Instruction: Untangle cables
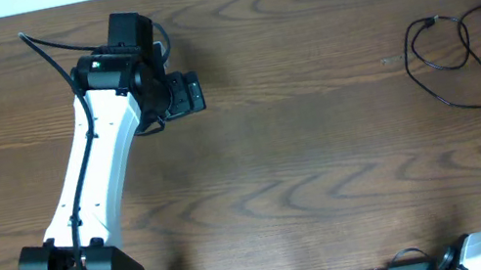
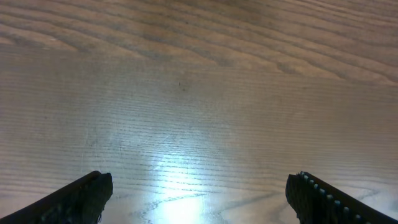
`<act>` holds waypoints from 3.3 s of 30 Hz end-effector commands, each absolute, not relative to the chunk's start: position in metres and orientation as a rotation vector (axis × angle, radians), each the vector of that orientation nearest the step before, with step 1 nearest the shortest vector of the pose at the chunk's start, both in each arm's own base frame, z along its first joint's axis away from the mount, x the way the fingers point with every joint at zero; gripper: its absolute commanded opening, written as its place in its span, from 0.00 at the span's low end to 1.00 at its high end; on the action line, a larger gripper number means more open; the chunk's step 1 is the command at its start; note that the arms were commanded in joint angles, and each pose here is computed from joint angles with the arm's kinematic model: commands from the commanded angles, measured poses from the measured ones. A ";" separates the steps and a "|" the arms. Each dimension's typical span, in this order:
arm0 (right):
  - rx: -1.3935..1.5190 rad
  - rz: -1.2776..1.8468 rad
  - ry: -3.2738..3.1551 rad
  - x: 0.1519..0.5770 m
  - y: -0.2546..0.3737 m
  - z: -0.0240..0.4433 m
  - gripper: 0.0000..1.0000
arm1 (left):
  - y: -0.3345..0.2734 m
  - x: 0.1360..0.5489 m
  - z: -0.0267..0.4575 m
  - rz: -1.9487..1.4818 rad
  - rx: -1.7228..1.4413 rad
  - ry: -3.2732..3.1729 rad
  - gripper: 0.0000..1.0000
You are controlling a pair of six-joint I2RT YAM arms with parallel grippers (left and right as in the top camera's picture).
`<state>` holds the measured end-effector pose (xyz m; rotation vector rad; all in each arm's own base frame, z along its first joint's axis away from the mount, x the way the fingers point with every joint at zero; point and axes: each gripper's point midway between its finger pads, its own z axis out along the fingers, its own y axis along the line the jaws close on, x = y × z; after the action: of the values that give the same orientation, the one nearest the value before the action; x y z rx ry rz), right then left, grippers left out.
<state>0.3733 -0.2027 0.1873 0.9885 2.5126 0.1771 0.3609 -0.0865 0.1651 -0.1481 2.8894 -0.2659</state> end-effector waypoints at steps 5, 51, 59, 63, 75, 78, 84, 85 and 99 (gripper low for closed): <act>0.249 0.436 2.830 0.379 -0.049 0.179 0.81 | -0.102 0.373 0.173 -0.274 -0.024 2.816 0.94; -0.031 0.229 2.432 0.244 0.037 0.206 0.99 | -0.030 0.179 0.230 -0.190 -0.107 2.291 0.95; -0.106 0.179 2.255 0.252 0.035 0.230 0.99 | -0.030 0.179 0.230 -0.189 -0.107 2.291 0.95; -0.152 0.209 2.044 0.252 0.046 0.231 0.99 | -0.030 0.179 0.230 -0.189 -0.107 2.292 0.95; -0.143 0.260 1.479 0.239 0.051 0.221 0.99 | -0.030 0.179 0.230 -0.190 -0.107 2.291 0.95; -0.142 0.256 1.427 0.239 0.051 0.213 0.99 | -0.030 0.179 0.230 -0.189 -0.107 2.292 0.95; -0.193 0.187 1.637 0.241 0.049 0.157 0.99 | -0.030 0.179 0.230 -0.189 -0.107 2.291 0.95; -0.194 0.189 1.642 0.242 0.049 0.156 0.99 | -0.030 0.179 0.230 -0.190 -0.107 2.291 0.95; -0.197 0.193 1.653 0.242 0.050 0.153 0.99 | -0.030 0.179 0.230 -0.189 -0.107 2.292 0.95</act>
<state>0.2424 0.0477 0.1552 -0.1786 1.6481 0.1975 0.1783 -0.0332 0.2323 -0.0986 2.2900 -0.2110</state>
